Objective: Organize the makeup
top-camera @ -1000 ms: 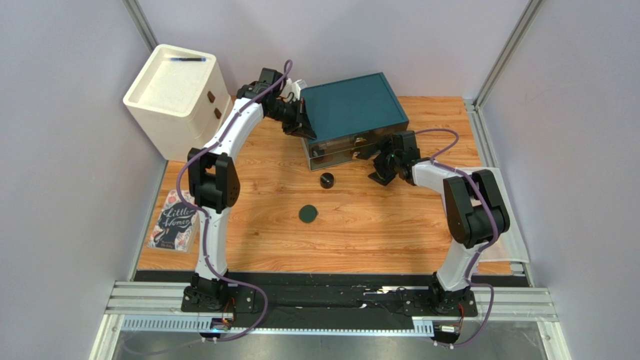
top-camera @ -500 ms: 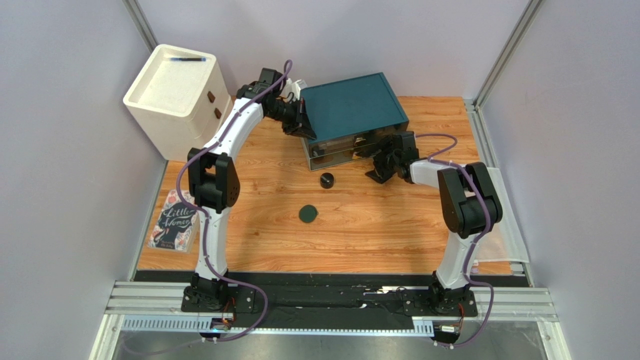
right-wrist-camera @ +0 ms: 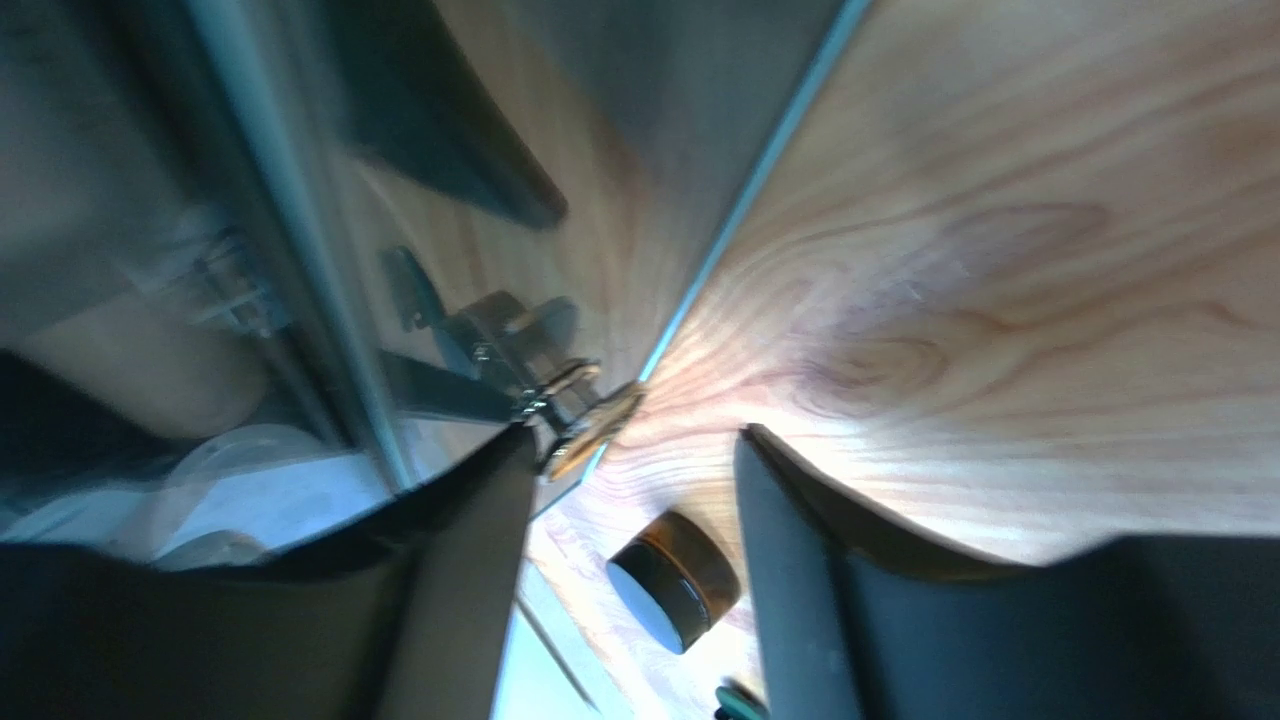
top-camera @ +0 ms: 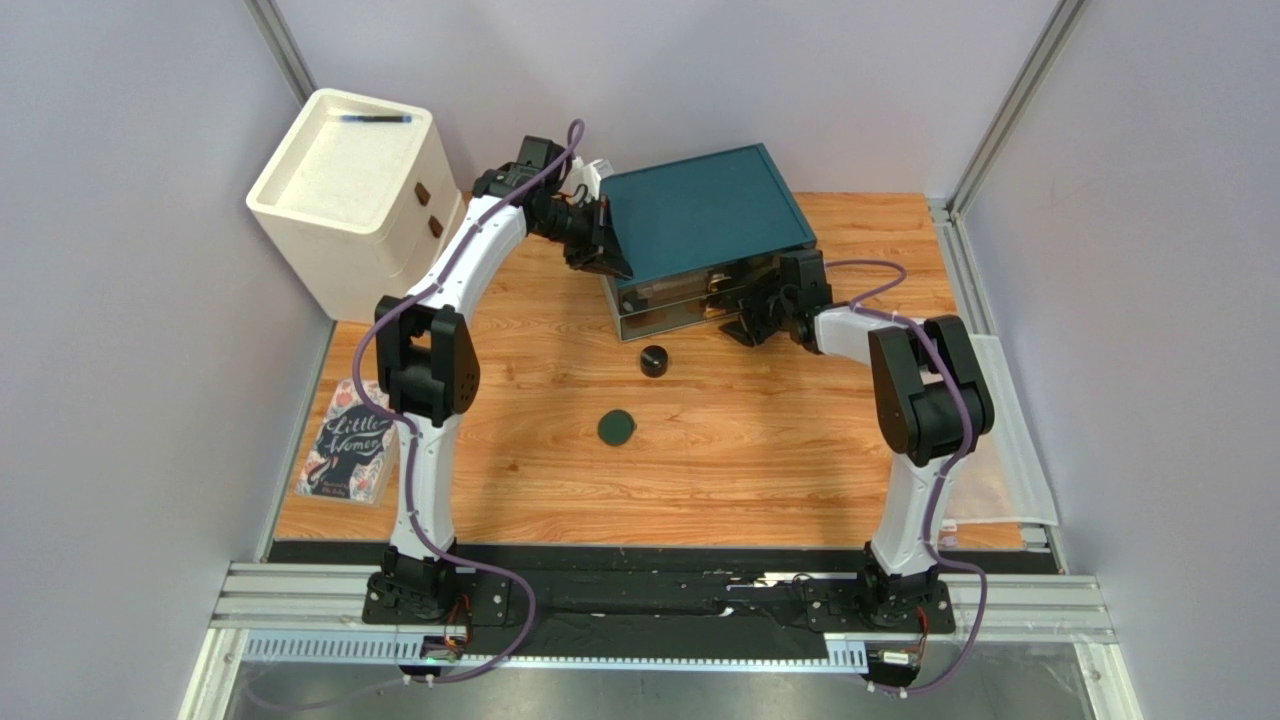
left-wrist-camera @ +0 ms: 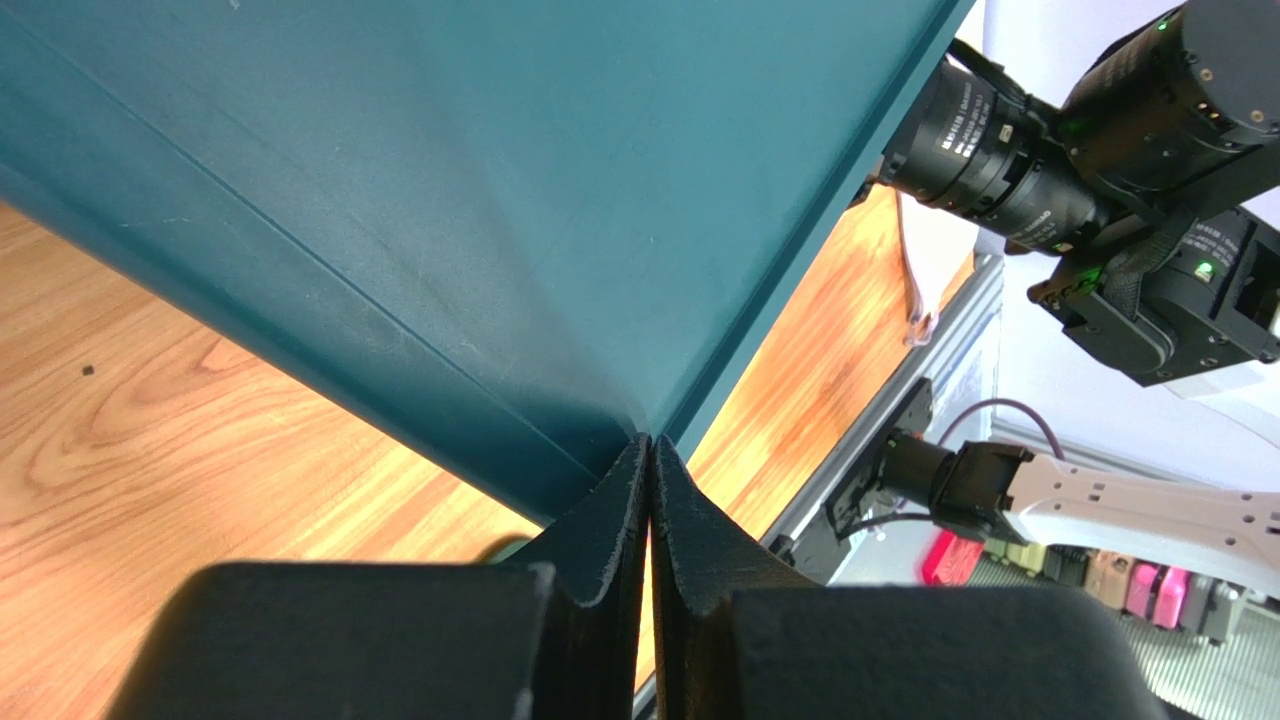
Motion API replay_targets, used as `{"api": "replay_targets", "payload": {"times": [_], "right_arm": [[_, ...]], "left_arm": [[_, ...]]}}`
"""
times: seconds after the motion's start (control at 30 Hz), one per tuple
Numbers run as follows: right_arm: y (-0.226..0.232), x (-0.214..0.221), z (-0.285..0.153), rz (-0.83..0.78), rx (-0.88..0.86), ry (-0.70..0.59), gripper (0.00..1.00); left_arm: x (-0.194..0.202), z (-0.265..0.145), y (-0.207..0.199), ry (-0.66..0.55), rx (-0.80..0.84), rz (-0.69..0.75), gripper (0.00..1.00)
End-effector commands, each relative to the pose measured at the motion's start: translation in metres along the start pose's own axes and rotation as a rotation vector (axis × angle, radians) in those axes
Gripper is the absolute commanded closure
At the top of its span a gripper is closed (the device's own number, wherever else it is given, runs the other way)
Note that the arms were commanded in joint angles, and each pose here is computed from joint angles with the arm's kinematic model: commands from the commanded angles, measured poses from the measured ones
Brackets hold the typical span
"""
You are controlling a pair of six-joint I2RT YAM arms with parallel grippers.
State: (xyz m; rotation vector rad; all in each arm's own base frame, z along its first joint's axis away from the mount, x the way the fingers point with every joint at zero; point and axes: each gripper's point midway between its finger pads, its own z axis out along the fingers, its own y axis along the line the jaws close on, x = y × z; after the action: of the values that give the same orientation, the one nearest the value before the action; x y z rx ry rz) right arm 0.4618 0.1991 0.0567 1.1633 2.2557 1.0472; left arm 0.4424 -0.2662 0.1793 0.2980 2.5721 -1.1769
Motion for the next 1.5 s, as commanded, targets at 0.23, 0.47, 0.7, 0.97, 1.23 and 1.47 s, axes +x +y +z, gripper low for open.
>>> {"api": "replay_targets", "payload": {"times": [0.23,0.47,0.7,0.97,1.23,1.47], "right_arm": [[-0.018,-0.003,-0.005,-0.005,0.093,-0.021,0.79],[-0.032,0.009,-0.018,-0.047,0.132,0.034,0.84],[-0.052,0.020,-0.037,-0.067,0.167,0.077,0.87],[-0.074,0.036,-0.063,-0.104,0.201,0.119,0.89],[-0.088,0.049,-0.085,-0.124,0.224,0.149,0.91],[-0.081,0.047,-0.100,-0.196,0.235,0.141,0.80]], "left_arm": [[0.028,0.001,0.040,0.094,-0.130,-0.088,0.92],[0.024,0.000,0.040,0.088,-0.130,-0.088,0.92],[0.023,-0.001,0.040,0.082,-0.131,-0.092,0.92],[0.023,-0.002,0.039,0.081,-0.131,-0.092,0.92],[0.025,-0.001,0.040,0.083,-0.133,-0.097,0.92],[0.024,-0.002,0.038,0.079,-0.128,-0.097,0.92]]}}
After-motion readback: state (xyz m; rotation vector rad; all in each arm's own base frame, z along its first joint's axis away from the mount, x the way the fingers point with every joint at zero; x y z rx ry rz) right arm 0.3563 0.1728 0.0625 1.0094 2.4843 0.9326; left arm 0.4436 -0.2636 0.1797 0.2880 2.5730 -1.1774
